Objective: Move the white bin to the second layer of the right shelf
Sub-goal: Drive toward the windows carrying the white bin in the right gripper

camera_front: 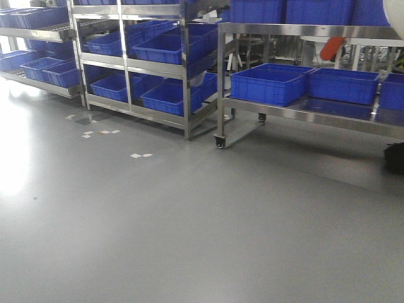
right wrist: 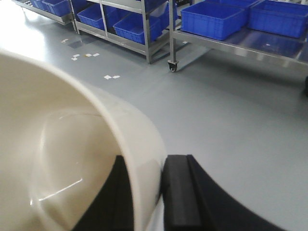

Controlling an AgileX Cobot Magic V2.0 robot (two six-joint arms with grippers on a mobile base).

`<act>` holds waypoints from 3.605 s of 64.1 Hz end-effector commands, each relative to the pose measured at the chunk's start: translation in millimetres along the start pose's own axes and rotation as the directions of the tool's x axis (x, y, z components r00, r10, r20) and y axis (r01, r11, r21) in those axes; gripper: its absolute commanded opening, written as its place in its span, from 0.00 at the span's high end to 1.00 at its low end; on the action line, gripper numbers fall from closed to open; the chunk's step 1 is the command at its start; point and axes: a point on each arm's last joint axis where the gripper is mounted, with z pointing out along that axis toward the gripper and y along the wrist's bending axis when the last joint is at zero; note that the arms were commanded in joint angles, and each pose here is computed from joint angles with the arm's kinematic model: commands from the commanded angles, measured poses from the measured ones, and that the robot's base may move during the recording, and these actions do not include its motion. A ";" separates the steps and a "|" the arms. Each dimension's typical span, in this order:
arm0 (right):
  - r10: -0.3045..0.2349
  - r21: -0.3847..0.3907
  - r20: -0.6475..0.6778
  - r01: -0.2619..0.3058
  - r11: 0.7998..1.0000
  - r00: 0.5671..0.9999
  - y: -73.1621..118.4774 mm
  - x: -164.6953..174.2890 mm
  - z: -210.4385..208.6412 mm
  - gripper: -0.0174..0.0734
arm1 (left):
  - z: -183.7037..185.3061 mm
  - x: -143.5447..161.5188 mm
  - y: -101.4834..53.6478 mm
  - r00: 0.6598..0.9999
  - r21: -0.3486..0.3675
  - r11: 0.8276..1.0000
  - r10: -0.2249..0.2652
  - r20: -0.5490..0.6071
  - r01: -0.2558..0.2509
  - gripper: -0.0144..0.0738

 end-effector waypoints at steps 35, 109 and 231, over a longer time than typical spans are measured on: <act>0.001 -0.014 0.130 0.000 1.000 0.992 1.9 -18.1 -3.8 0.75 | 0.3 4.1 0.2 0.998 -0.004 1.000 -0.009 0.061 0.009 0.74; 0.001 -0.014 0.130 0.000 1.000 0.992 1.9 -18.1 -3.8 0.75 | 0.3 4.1 0.2 0.998 -0.004 1.000 -0.009 0.061 0.009 0.74; 0.001 -0.014 0.130 0.000 1.000 0.992 1.9 -18.1 -3.8 0.75 | 0.3 4.1 0.2 0.998 -0.004 1.000 -0.009 0.061 0.009 0.74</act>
